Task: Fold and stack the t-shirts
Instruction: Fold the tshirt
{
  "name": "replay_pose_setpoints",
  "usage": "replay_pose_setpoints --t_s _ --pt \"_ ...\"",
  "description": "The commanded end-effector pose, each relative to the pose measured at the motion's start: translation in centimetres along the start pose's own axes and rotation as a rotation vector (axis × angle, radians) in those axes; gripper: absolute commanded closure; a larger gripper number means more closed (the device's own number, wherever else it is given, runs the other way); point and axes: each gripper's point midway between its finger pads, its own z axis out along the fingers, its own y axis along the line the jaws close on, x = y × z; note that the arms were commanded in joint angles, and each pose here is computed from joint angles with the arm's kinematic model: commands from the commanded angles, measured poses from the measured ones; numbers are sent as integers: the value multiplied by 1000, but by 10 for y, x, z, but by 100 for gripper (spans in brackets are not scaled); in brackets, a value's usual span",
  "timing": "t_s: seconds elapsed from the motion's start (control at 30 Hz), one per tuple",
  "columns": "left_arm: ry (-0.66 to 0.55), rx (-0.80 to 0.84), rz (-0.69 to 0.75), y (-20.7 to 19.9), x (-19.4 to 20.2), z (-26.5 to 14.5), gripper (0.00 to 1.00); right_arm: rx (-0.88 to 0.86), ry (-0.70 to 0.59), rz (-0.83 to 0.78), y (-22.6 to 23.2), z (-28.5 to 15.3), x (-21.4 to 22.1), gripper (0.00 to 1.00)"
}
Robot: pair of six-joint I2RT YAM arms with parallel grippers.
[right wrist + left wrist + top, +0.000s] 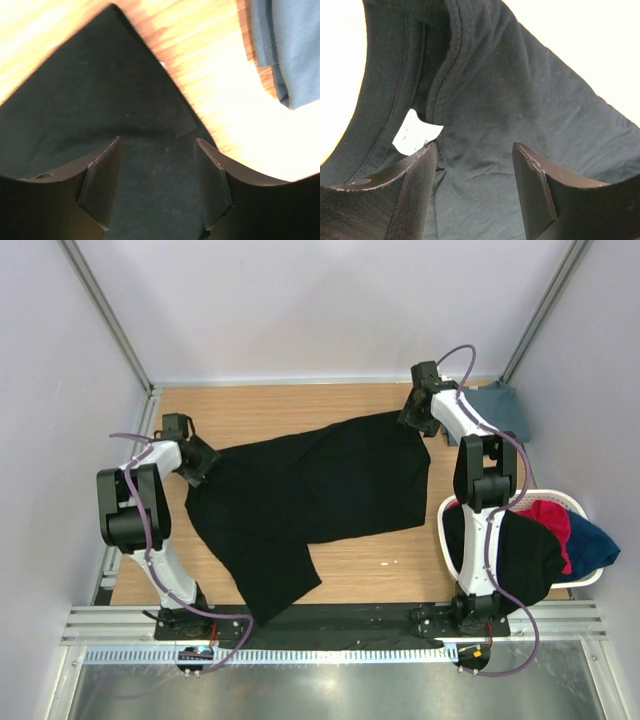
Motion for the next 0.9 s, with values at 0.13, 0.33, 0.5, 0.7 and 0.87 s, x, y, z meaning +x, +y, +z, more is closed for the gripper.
replay_pose_setpoints --t_s 0.13,0.33,0.5,0.7,0.87 --pt "-66 -53 48 0 -28 11 37 28 -11 42 -11 30 5 40" --pt "-67 -85 72 0 -38 18 38 21 6 62 -16 38 16 48" --pt "-60 -87 84 0 -39 21 38 1 0 83 -15 37 20 60" --pt "-68 -96 114 0 -43 19 38 11 -1 76 -19 33 22 79" --pt "-64 -104 133 3 -43 21 38 63 -26 41 -29 26 12 91"
